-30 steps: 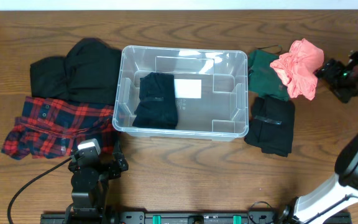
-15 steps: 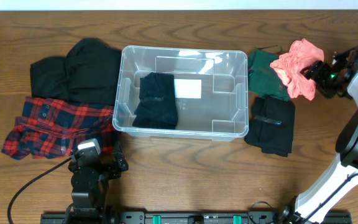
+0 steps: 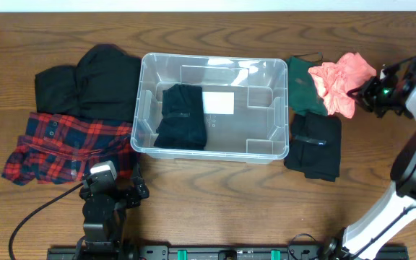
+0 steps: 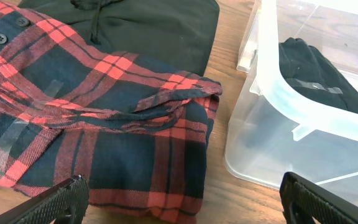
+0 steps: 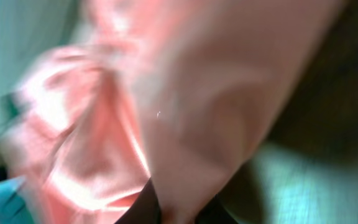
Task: Pack container
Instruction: 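Grasp the pink cloth with the right gripper and lift it, then place the pink cloth into the bin beside the black garment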
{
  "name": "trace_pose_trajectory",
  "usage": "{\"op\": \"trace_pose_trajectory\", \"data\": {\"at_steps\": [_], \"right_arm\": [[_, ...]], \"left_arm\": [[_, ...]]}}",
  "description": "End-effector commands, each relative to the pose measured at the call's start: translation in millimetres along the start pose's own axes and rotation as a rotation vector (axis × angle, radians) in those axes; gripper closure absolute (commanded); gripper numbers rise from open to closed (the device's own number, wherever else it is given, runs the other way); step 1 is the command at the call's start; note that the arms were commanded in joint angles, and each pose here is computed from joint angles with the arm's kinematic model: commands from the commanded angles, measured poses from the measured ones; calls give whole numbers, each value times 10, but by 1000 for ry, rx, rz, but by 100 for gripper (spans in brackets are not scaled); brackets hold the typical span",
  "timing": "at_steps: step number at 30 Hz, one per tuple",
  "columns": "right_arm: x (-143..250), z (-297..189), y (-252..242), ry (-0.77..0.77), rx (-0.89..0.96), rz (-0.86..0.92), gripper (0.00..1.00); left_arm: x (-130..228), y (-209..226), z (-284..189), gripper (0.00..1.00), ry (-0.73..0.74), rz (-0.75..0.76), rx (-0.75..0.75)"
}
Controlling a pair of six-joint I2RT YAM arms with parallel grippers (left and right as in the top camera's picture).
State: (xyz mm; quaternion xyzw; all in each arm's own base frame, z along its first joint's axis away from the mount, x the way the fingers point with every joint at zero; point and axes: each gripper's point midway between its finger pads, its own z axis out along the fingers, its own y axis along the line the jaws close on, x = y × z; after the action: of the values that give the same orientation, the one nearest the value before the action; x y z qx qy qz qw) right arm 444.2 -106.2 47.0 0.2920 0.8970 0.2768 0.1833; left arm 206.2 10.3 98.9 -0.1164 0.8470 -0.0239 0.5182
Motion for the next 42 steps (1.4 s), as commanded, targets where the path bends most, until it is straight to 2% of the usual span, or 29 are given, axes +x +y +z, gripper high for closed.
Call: {"op": "trace_pose_trajectory", "data": {"at_steps": [1,6,10,16,20,28,34,42], "right_arm": [[-56,-654,679,-116,-76,-175,93],[345,-1236,1572,-182,-157,-362,96],[855,-1358,2189,-143,-259,-512,94],[1795,-1160,2899,24,-394,-714,94],[2296,-966,3189,116,-456,-818,94],[2833,-306,3441,228,-480,-874,95],[3146,328,3405,318,-478,-903,96],[3259,840,3163,386,-423,-884,96]], "left_arm": [[46,4,24,2,6,-6,-1],[46,4,24,2,6,-6,-1],[47,5,24,2,7,-5,-1],[46,4,24,2,6,-6,-1],[46,4,24,2,6,-6,-1],[46,5,24,2,6,-6,-1],[46,4,24,2,6,-6,-1],[46,5,24,2,6,-6,-1]]}}
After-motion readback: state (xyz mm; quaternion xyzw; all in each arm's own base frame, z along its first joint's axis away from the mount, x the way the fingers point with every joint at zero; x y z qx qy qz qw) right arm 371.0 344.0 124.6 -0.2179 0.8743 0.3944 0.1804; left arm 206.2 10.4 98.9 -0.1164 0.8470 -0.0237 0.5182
